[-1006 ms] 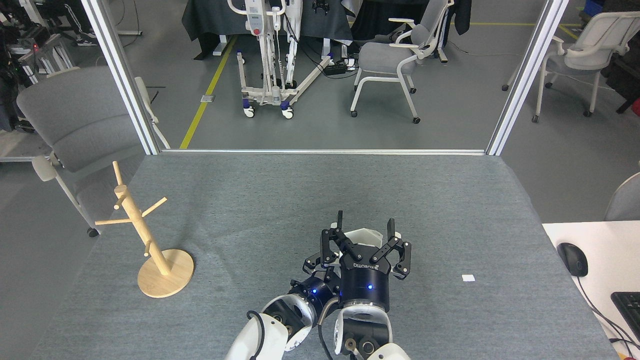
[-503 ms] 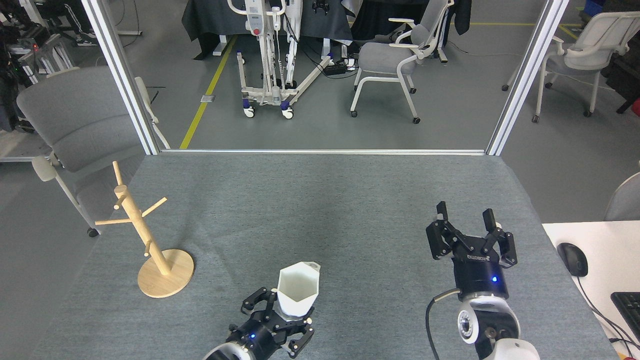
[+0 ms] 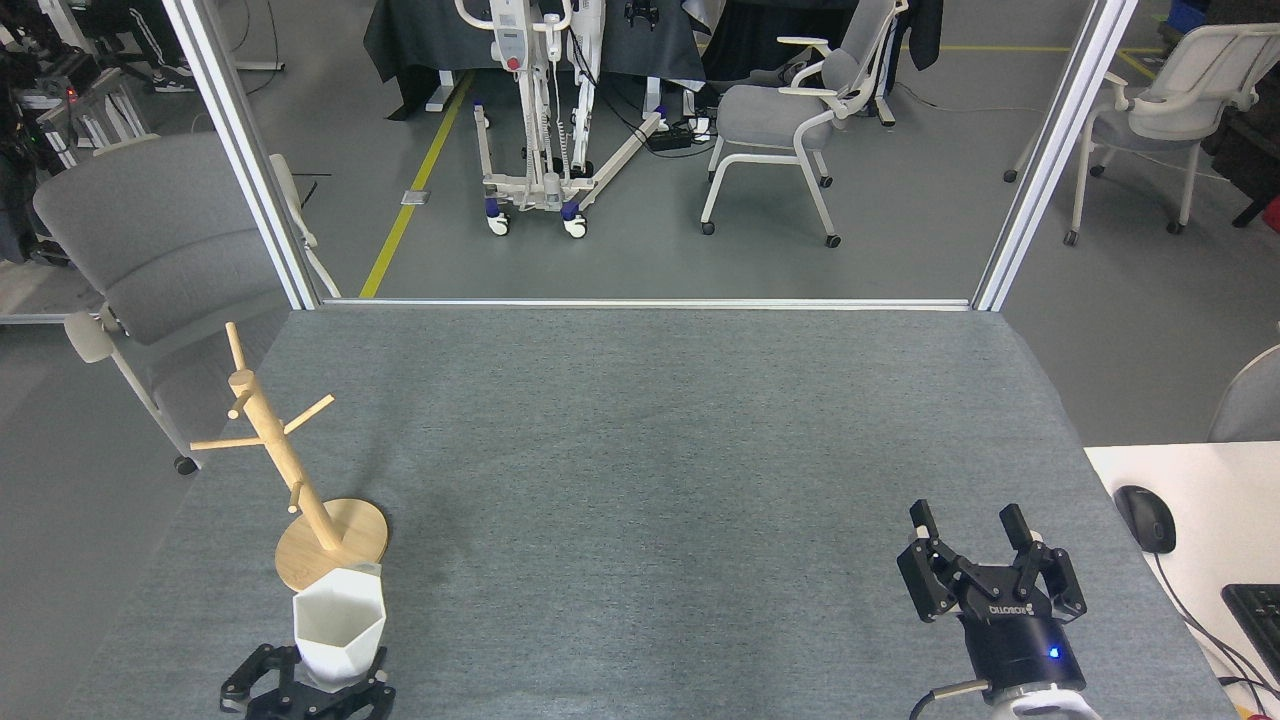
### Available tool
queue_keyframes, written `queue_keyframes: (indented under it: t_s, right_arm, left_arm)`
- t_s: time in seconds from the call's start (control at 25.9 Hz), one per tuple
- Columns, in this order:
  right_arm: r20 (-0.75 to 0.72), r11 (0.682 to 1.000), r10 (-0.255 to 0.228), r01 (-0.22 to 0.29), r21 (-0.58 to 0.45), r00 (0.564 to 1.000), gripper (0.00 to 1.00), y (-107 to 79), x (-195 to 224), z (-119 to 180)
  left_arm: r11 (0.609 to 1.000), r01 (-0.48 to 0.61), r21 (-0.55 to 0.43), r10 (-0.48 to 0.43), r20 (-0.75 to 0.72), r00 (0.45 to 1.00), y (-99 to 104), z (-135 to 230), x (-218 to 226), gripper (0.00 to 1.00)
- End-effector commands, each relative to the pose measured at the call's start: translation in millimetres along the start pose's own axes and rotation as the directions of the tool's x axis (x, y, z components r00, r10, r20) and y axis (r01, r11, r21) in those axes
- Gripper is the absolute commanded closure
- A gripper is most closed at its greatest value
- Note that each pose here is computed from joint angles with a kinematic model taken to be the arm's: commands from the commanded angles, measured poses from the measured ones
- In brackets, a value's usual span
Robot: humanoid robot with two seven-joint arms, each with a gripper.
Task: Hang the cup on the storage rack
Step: 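Open the right gripper and carry the cup toward the wooden stand, then move the held cup with the left gripper onto a peg of the wooden stand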
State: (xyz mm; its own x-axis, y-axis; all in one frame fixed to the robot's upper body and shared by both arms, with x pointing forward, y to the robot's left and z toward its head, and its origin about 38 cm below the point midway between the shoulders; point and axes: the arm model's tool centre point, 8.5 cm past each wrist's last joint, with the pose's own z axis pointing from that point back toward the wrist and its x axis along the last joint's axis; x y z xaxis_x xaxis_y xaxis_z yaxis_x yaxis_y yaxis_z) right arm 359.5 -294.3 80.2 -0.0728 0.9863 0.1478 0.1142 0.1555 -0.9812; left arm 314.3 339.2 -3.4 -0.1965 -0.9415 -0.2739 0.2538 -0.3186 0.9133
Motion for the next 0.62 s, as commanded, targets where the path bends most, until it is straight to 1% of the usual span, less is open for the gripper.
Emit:
queue_keyframes:
  t_s: [0.0,0.15,0.23,0.39,0.46,0.58]
  right_arm:
    - [-0.001,1.0,0.0,0.0,0.002,1.0,0.01,0.5,-1,1]
    - [-0.006,1.0,0.001,0.0,0.004,1.0,0.01,1.0,-3,2]
    - [-0.006,1.0,0.001,-0.001,0.003,1.0,0.01,0.4,-3,1]
    - [-0.007,1.0,0.004,-0.004,0.004,1.0,0.01,0.0,-4,1]
    - [-0.009,1.0,0.002,-0.002,0.004,1.0,0.01,0.3,-5,1]
    - [-0.009,1.0,0.0,0.0,0.0,1.0,0.01,-0.9,-5,0]
  left_arm:
    - [0.999,-0.014,-0.033,0.009,-0.153,0.988,-12,19,-55,1.0]
    - [0.999,-0.03,-0.015,0.025,-0.269,0.963,-4,26,-94,1.0]
    - [0.999,-0.028,0.027,0.035,-0.321,0.946,14,18,-111,1.0]
    - [1.0,-0.007,0.026,0.017,-0.393,0.919,44,4,-141,1.0]
    - [0.999,0.005,0.042,0.013,-0.421,0.907,59,-2,-151,1.0]
    - [0.998,0.005,0.058,0.021,-0.449,0.893,76,-10,-159,1.0]
